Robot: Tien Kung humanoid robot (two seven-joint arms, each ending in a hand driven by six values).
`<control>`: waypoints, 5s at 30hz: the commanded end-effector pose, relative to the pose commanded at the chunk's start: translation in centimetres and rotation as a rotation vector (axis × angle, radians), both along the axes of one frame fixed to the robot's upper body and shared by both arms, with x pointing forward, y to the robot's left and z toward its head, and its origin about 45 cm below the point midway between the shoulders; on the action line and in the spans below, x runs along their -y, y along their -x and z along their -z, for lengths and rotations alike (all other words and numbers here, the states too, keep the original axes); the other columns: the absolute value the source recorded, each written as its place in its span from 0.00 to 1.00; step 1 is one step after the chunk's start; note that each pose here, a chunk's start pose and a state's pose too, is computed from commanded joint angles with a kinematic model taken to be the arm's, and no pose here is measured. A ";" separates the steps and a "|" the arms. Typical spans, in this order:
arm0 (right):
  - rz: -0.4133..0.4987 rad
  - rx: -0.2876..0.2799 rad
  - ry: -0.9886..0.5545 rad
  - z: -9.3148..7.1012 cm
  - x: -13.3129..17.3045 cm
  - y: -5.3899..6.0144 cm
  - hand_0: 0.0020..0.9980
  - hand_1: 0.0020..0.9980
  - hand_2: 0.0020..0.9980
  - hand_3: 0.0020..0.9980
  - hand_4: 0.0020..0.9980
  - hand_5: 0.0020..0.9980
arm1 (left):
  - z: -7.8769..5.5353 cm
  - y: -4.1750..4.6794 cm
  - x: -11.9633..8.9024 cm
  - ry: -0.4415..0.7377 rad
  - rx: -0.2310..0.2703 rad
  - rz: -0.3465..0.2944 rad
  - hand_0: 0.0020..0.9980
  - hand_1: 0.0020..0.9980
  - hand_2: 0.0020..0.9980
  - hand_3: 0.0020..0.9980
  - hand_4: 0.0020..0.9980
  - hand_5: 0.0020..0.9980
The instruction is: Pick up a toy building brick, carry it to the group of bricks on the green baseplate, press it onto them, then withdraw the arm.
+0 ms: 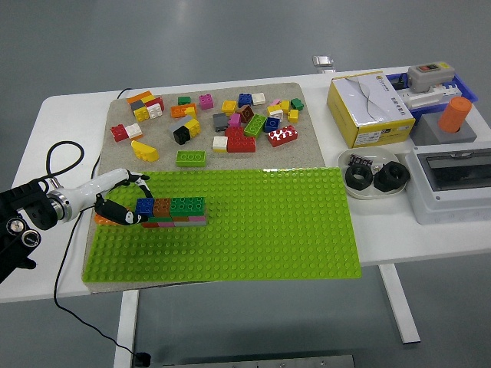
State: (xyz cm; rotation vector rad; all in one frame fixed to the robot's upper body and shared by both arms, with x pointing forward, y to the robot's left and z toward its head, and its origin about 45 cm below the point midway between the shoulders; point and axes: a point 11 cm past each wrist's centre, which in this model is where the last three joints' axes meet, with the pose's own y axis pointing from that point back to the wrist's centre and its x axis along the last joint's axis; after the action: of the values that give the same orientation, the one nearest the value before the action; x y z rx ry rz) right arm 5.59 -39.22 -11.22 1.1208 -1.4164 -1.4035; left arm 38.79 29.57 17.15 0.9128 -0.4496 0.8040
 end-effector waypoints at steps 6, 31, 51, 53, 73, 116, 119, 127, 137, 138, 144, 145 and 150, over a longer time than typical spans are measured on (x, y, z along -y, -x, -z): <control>-0.002 -0.001 0.000 0.0 0.0 0.0 0.69 0.70 0.77 0.94 0.74 1.00 | 0.1 0.03 0.0 -0.004 -0.002 -0.001 0.97 0.99 0.97 0.58 0.64 0.00; -0.003 -0.005 -0.001 0.0 -0.1 0.1 0.69 0.70 0.77 0.94 0.73 1.00 | 0.4 0.18 0.0 -0.010 -0.009 0.004 0.97 0.99 0.97 0.61 0.68 0.00; 0.000 -0.005 -0.001 0.1 -0.1 0.2 0.69 0.70 0.77 0.93 0.73 1.00 | 0.1 0.23 -0.1 -0.030 -0.017 0.024 0.97 0.99 0.98 0.64 0.77 0.00; 0.001 -0.004 -0.001 0.1 -0.1 0.2 0.69 0.70 0.77 0.93 0.73 1.00 | 0.1 0.26 -0.1 -0.032 -0.021 0.026 0.97 0.99 0.98 0.64 0.77 0.00; 0.001 -0.003 0.000 0.0 -0.1 0.1 0.69 0.70 0.77 0.93 0.72 1.00 | -0.2 0.09 -0.3 -0.041 -0.014 0.028 0.98 1.00 0.99 0.79 0.97 0.00; 0.012 -0.017 0.002 0.1 0.1 1.1 0.69 0.69 0.76 0.92 0.72 1.00 | -5.2 3.39 -0.1 -0.125 0.164 0.089 0.99 1.00 0.98 0.63 1.00 0.31; 0.011 -0.017 0.002 0.2 0.0 1.1 0.69 0.69 0.76 0.92 0.72 1.00 | -4.6 3.41 -0.3 -0.128 0.150 0.082 0.99 1.00 0.98 0.63 1.00 0.31; 0.009 -0.020 -0.001 0.2 -0.1 1.2 0.69 0.69 0.76 0.92 0.72 1.00 | -3.0 3.35 -0.8 -0.131 0.114 0.062 0.99 1.00 0.98 0.62 1.00 0.32; 0.009 -0.017 -0.002 0.2 -0.1 1.0 0.69 0.70 0.76 0.93 0.72 1.00 | -2.6 3.33 -0.6 -0.129 0.104 0.060 0.99 0.99 0.98 0.62 1.00 0.32; 0.009 -0.016 -0.002 0.2 -0.1 1.0 0.69 0.70 0.76 0.93 0.72 1.00 | -2.5 3.33 -0.6 -0.127 0.103 0.062 0.99 0.99 0.98 0.62 1.00 0.32; 0.009 -0.015 -0.003 0.2 -0.1 0.9 0.69 0.70 0.76 0.92 0.72 1.00 | -2.3 3.39 -0.3 -0.123 0.097 0.065 0.99 0.99 0.97 0.62 1.00 0.32; 0.008 -0.015 -0.003 0.2 -0.1 0.9 0.69 0.70 0.76 0.92 0.72 1.00 | -2.2 3.40 -0.3 -0.121 0.096 0.065 0.99 0.99 0.97 0.62 1.00 0.32; 0.006 -0.015 -0.004 0.1 -0.1 0.8 0.69 0.70 0.76 0.92 0.72 1.00 | -2.1 3.34 -0.1 -0.114 0.096 0.064 0.99 0.99 0.97 0.62 1.00 0.32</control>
State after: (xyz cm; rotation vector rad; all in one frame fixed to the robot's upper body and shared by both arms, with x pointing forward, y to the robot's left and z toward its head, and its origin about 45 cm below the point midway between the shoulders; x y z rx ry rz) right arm 4.75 -39.08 -11.37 1.1074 -1.4079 -1.4163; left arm 35.45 29.69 19.20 0.9636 -0.6111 0.7722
